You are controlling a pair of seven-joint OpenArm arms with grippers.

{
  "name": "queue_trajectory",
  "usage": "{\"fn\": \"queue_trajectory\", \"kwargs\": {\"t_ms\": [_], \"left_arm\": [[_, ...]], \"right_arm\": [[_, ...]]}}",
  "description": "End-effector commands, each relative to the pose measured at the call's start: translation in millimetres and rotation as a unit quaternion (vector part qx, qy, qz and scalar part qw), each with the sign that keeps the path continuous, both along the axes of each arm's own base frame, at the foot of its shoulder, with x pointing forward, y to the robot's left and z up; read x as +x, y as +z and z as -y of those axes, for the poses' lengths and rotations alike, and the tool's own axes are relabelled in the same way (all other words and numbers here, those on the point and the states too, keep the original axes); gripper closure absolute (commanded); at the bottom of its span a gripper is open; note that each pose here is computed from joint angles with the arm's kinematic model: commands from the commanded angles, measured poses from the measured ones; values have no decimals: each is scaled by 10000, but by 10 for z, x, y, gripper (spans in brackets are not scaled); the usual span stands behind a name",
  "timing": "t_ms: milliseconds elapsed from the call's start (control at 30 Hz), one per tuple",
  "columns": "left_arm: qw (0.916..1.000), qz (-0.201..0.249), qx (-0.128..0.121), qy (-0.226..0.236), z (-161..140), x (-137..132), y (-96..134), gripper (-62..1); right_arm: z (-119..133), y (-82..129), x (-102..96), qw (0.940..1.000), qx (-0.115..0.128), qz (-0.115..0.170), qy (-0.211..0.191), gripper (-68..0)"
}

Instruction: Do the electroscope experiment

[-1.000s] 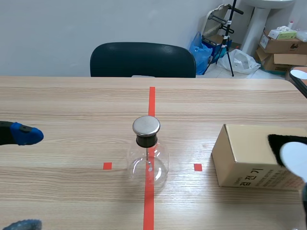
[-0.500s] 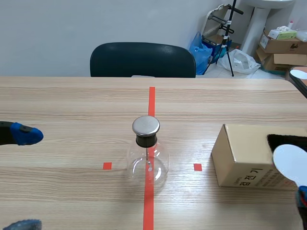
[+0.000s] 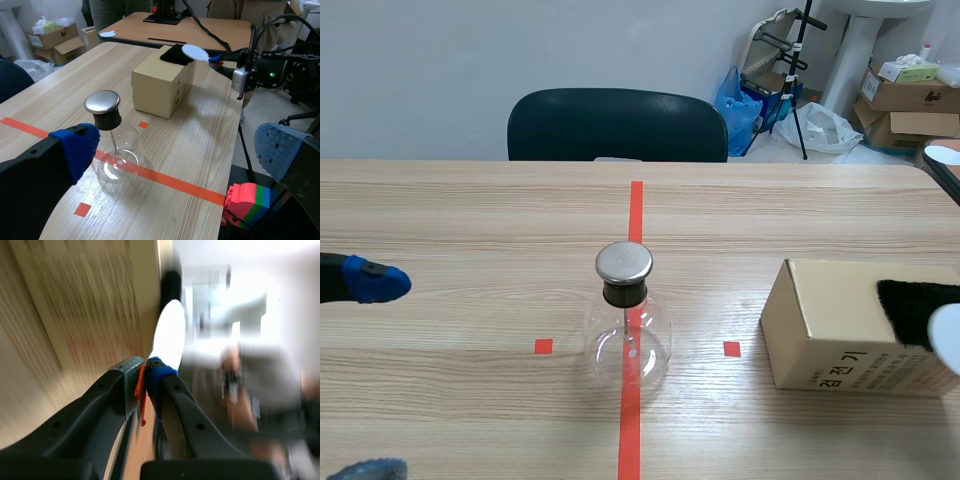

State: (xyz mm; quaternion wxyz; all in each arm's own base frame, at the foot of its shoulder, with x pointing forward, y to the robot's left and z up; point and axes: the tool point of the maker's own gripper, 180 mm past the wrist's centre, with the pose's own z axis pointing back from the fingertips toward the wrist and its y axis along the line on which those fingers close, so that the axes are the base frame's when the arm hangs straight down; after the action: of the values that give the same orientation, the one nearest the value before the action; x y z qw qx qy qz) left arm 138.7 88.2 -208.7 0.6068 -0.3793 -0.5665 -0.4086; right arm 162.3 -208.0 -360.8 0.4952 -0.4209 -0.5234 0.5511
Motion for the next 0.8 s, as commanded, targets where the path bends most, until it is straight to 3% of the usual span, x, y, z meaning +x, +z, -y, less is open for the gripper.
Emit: {"fn": "queue_trajectory", "kwargs": {"t_ms": [0, 67, 100, 133, 233, 267, 367, 400, 533, 567, 700, 767], "left_arm": [[9998, 7, -176, 28, 19, 4, 54, -623], [9998, 8, -172, 28, 19, 4, 53, -623], [9999, 7, -167, 27, 19, 4, 51, -623], [9999, 1, -155, 27, 19, 4, 46, -623], [9999, -9, -138, 30, 18, 3, 39, -623], [9999, -10, -136, 30, 18, 3, 38, -623], [9999, -15, -122, 30, 18, 3, 33, -623], [9999, -15, -122, 30, 18, 3, 33, -623], [9999, -15, -124, 30, 18, 3, 33, -623], [9999, -15, -124, 30, 18, 3, 33, -623], [9999, -9, -119, 32, 18, 5, 33, -623], [9999, -9, -119, 32, 18, 5, 33, -623]], "right_arm": [[83, 79, 37, 9992, -78, 250, -295, -9], [335, 75, 16, 9949, -110, 224, -973, -9], [393, 66, 11, 9935, -160, 192, -1112, -9], [363, 53, 13, 9946, -208, 154, -1005, -9], [41, 59, 31, 9996, -147, 193, -133, -9], [52, 71, 33, 9995, -109, 227, -186, -9], [390, 85, 17, 9936, -127, 243, -1095, -9], [421, 78, 13, 9928, -162, 219, -1166, -9], [183, 70, 27, 9984, -153, 209, -511, -9], [166, 69, 24, 9986, -146, 207, -470, -9], [345, 68, 13, 9952, -185, 192, -943, -9], [227, 52, 18, 9977, -188, 160, -635, -9]]}}
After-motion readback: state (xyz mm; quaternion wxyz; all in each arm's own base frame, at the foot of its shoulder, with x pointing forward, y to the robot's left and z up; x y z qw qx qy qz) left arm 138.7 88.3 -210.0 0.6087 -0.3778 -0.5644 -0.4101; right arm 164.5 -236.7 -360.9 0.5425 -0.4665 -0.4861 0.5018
